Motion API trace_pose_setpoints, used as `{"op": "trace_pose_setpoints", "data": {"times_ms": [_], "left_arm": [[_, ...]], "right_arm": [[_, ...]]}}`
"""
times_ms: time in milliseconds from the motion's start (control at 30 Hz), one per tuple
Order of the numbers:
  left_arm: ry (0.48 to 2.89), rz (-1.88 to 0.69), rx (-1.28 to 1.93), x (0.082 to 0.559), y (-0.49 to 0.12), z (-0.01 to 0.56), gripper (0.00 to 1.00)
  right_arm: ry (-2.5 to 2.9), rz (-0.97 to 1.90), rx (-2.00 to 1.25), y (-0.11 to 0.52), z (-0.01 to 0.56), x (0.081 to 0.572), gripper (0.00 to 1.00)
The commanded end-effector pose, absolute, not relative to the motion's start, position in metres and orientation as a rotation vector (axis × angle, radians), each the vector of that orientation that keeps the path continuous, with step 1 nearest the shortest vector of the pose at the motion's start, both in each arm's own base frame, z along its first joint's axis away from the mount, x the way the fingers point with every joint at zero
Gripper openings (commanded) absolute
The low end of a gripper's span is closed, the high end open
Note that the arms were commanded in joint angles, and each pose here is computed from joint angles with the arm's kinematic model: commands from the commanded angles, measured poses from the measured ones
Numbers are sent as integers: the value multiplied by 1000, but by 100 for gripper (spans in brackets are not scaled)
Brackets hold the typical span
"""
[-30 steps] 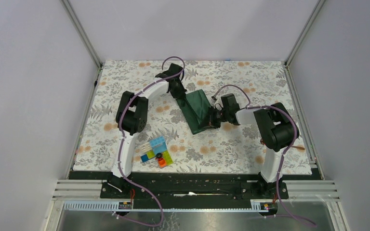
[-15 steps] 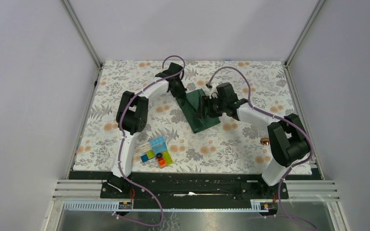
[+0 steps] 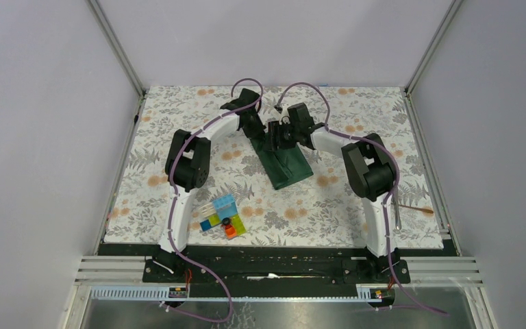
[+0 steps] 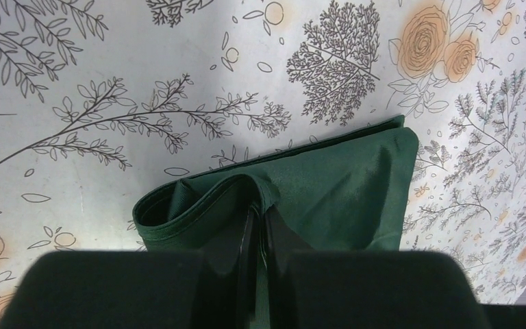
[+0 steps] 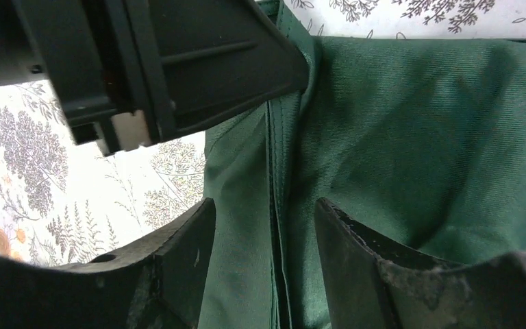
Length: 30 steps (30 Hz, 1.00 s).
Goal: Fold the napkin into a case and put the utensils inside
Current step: Fold the lower triangle-folded napkin at the center of the board.
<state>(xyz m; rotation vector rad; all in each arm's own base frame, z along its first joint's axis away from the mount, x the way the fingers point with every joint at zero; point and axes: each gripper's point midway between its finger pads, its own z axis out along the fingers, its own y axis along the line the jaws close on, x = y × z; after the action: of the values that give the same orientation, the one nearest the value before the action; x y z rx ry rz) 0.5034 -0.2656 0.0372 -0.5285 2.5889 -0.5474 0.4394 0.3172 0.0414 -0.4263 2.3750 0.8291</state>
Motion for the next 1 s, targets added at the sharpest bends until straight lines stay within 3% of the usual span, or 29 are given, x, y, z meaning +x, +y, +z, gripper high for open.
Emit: {"op": "trace_pose_setpoints", "data": {"times_ms": [0, 233, 333, 400, 567, 667, 767, 867, 967], "left_arm": [[2523, -618, -491, 520, -273, 64, 9], [2528, -649, -476, 519, -276, 68, 9], [2526, -673, -462, 518, -277, 73, 15], [2524, -692, -441, 517, -277, 79, 23], [2475, -801, -381, 513, -271, 113, 62], [2386, -947, -313, 505, -271, 149, 72], [2347, -977, -289, 498, -262, 158, 73], [2323, -1056, -311, 497, -254, 154, 65], [2337, -1102, -346, 499, -247, 140, 36]], "right_arm": [[2338, 904, -450, 325, 50, 450, 59], [2362, 870, -422, 323, 38, 457, 39], [2405, 849, -380, 317, 31, 458, 17], [2421, 867, -348, 313, 30, 458, 10], [2442, 936, -337, 310, 29, 456, 0], [2444, 969, -362, 312, 30, 453, 0], [2446, 991, -358, 311, 30, 452, 0], [2451, 1021, -328, 310, 28, 453, 0], [2449, 1036, -319, 311, 28, 453, 0]]}}
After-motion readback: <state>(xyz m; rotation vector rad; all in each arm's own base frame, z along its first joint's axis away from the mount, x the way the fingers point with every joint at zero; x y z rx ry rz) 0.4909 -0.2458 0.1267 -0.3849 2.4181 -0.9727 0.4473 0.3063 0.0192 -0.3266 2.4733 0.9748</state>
